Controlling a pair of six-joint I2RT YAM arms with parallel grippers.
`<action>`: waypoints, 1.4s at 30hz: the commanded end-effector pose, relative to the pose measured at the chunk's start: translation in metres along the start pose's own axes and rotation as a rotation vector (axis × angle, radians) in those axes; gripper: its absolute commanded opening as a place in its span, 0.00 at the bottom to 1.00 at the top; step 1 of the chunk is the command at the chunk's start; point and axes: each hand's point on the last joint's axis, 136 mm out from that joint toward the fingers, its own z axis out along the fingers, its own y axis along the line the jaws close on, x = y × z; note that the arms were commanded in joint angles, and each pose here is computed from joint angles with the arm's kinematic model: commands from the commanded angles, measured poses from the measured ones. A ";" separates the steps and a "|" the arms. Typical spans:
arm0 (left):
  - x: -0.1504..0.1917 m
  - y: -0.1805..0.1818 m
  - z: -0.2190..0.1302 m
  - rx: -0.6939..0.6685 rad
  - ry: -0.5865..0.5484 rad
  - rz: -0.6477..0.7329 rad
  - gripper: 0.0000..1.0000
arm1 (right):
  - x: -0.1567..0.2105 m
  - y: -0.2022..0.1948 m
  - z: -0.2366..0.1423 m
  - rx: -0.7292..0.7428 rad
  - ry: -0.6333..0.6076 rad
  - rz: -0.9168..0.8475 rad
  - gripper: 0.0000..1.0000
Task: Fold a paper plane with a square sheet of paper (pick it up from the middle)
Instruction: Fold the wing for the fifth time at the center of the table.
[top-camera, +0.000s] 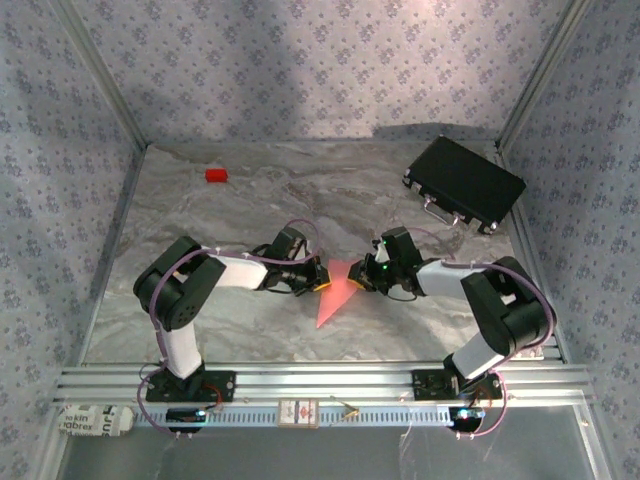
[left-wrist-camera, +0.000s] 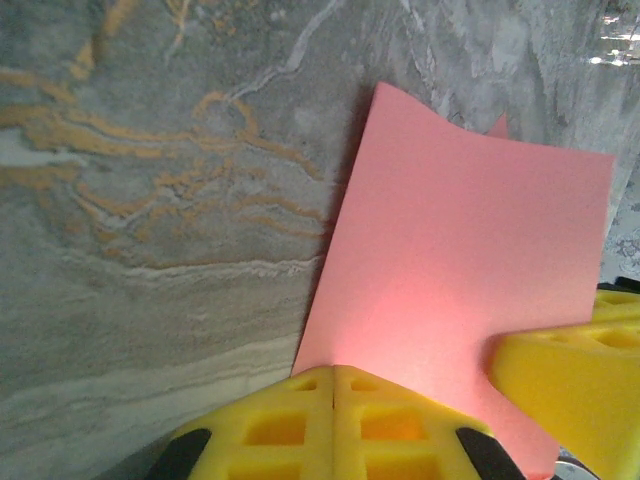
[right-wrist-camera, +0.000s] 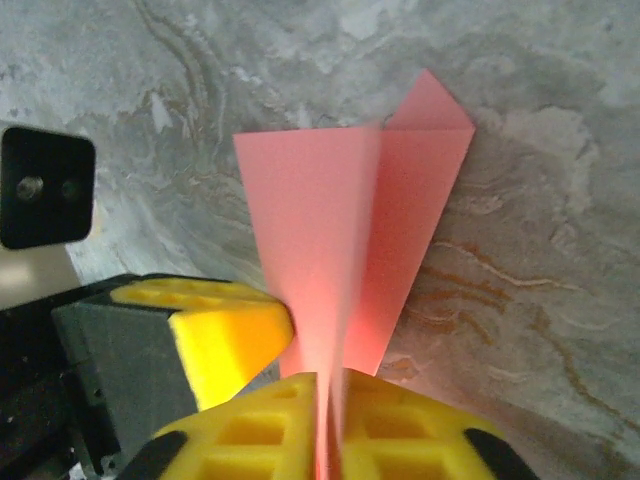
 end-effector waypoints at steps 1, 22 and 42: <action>0.001 0.007 0.001 -0.039 0.000 0.016 0.07 | 0.002 -0.002 0.001 0.013 0.028 0.009 0.08; 0.062 -0.035 -0.038 -0.355 -0.156 0.842 0.48 | -0.014 0.000 -0.025 -0.026 -0.170 0.226 0.03; 0.065 -0.020 -0.016 -0.567 -0.184 1.022 0.38 | -0.013 -0.001 -0.027 -0.016 -0.171 0.228 0.03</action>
